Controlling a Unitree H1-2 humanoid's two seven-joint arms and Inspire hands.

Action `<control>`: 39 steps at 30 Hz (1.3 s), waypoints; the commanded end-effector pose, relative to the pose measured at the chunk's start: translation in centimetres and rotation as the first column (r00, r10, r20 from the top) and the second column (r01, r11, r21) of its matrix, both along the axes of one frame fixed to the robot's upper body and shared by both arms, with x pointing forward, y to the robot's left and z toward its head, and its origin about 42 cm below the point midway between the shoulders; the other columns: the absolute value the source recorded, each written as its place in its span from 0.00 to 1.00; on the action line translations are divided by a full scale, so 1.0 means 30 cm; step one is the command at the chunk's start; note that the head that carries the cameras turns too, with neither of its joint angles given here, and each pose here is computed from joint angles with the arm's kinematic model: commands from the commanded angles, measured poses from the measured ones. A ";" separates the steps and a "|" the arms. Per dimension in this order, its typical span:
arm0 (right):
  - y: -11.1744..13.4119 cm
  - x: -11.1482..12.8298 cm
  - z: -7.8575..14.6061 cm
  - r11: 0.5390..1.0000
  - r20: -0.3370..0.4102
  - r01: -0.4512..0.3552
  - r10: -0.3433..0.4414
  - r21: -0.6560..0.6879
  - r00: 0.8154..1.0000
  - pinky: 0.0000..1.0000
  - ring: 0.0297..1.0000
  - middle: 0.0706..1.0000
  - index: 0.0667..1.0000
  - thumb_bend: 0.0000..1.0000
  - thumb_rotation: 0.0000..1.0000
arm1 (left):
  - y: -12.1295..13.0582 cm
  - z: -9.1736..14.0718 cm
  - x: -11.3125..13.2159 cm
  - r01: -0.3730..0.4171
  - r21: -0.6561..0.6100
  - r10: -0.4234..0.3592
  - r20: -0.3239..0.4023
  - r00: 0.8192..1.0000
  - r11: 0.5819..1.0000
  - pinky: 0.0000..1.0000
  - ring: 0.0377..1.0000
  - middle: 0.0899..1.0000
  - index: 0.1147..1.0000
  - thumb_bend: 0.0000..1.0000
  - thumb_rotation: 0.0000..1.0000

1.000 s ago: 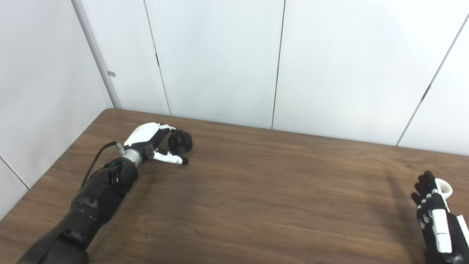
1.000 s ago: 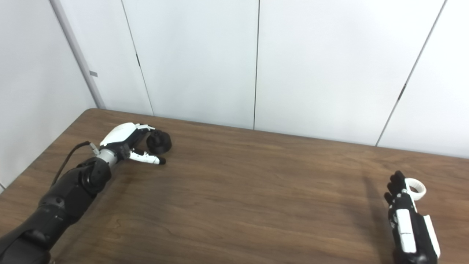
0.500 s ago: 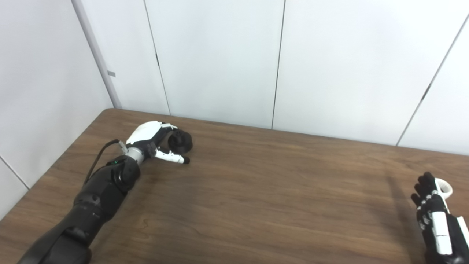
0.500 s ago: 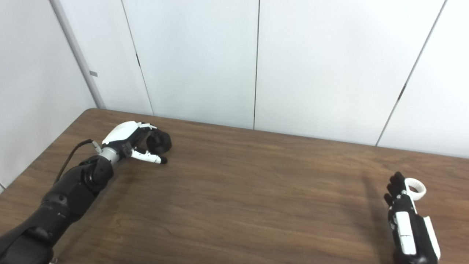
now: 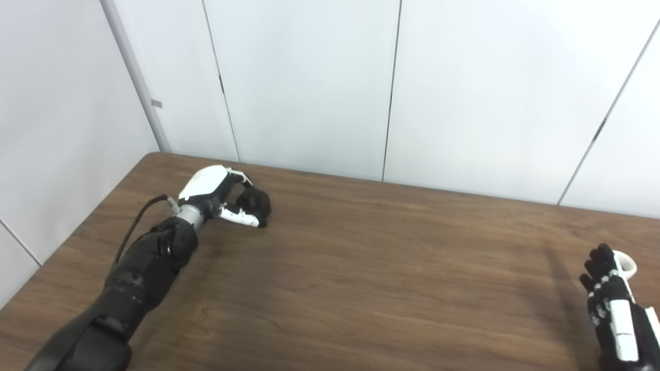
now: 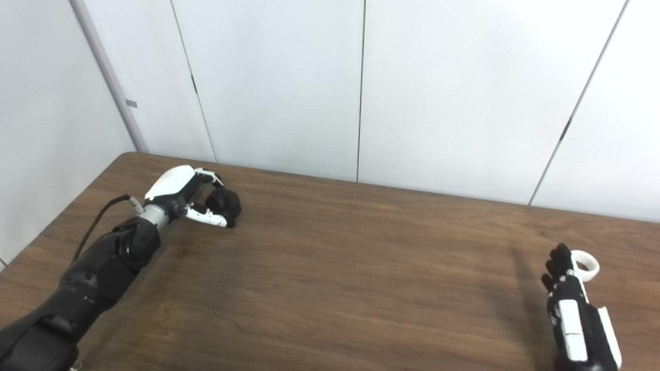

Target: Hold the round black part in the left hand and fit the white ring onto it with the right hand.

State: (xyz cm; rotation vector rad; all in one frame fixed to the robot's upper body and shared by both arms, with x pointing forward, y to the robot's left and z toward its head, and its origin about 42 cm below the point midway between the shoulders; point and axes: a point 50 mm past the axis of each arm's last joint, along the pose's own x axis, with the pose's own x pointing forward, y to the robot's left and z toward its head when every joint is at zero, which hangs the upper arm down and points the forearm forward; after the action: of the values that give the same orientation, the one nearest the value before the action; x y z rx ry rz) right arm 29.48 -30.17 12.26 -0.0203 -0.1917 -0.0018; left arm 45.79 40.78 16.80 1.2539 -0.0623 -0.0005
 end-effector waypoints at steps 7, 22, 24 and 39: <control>-0.012 -0.039 0.010 0.999 0.010 0.017 -0.018 0.037 1.000 1.00 1.00 1.00 1.00 0.61 0.89 | 0.008 0.126 0.053 0.028 0.051 -0.034 0.116 0.993 0.998 1.00 0.94 0.72 0.42 0.52 0.05; -0.001 -0.033 0.034 1.000 0.031 0.011 -0.012 0.025 0.999 1.00 1.00 1.00 1.00 0.61 0.90 | -0.003 0.120 0.042 0.080 0.040 -0.084 0.110 0.990 0.996 1.00 0.95 0.73 0.42 0.52 0.05; 0.004 -0.032 0.036 1.000 0.034 0.010 -0.011 0.030 0.999 1.00 1.00 1.00 1.00 0.61 0.89 | -0.023 0.114 0.035 0.105 0.022 -0.107 0.122 0.987 0.994 1.00 0.95 0.72 0.42 0.52 0.05; 0.053 -0.018 0.129 1.000 0.109 -0.007 0.005 0.025 0.994 1.00 1.00 1.00 1.00 0.64 0.87 | -0.287 0.051 -0.031 0.332 -0.059 -0.319 0.164 0.934 0.942 1.00 0.95 0.72 0.41 0.52 0.06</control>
State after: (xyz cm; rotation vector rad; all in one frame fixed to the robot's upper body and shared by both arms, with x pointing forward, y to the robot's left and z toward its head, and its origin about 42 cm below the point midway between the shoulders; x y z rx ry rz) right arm 28.14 -29.04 14.01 0.0105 -0.2137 -0.0094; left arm 44.02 32.79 15.88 1.1573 -0.3151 -0.2031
